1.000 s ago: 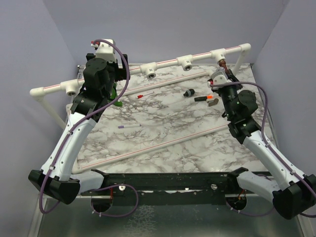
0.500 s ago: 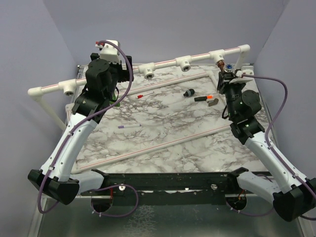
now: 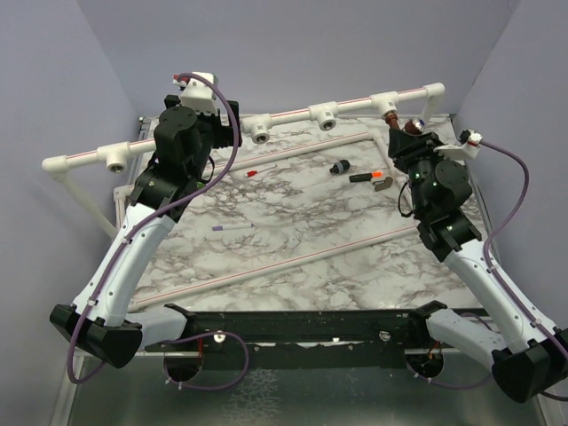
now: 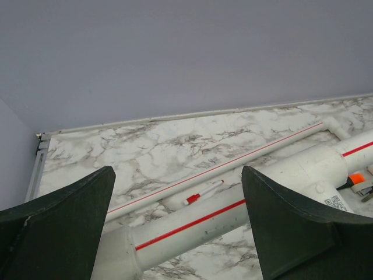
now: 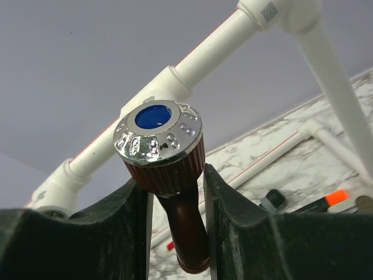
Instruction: Install the water faucets
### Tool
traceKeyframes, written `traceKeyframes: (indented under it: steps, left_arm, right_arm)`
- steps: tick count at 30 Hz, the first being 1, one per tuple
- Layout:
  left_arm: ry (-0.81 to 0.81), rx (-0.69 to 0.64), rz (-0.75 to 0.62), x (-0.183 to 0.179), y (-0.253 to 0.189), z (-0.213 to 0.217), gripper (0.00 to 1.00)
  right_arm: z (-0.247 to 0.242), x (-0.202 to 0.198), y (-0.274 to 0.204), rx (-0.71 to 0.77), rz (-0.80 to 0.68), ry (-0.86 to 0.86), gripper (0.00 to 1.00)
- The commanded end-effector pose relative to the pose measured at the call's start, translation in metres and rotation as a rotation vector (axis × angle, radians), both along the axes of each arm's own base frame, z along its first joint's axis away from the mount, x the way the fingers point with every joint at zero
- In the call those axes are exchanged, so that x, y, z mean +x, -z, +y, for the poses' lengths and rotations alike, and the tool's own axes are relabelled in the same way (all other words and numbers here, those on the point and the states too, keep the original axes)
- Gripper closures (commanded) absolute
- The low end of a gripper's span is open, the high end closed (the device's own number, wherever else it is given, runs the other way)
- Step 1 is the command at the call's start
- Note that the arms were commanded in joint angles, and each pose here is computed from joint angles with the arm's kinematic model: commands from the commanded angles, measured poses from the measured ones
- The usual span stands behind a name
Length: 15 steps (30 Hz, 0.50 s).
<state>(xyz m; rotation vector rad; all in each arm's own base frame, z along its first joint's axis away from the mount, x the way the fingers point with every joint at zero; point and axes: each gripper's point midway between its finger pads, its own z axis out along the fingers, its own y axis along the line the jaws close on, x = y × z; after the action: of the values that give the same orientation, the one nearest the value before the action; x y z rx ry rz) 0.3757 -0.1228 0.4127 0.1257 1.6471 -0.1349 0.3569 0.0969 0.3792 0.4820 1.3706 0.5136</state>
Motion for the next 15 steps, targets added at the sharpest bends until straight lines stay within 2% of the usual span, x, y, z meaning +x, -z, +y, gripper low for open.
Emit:
traceKeyframes:
  steps: [1,7,15]
  left_arm:
    - [0.049,0.066,0.227,-0.009,0.070,-0.010,0.10]
    - [0.050,0.067,0.230,-0.008,0.071,-0.011,0.10]
    - [0.048,0.068,0.229,-0.008,0.071,-0.010,0.09]
  right_arm:
    - [0.022,-0.005,0.006,0.527,0.064,-0.073,1.00]
    - [0.028,-0.008,0.019,0.733,0.106,-0.100,1.00]
    - [0.032,-0.011,0.038,0.843,0.176,-0.102,0.99]
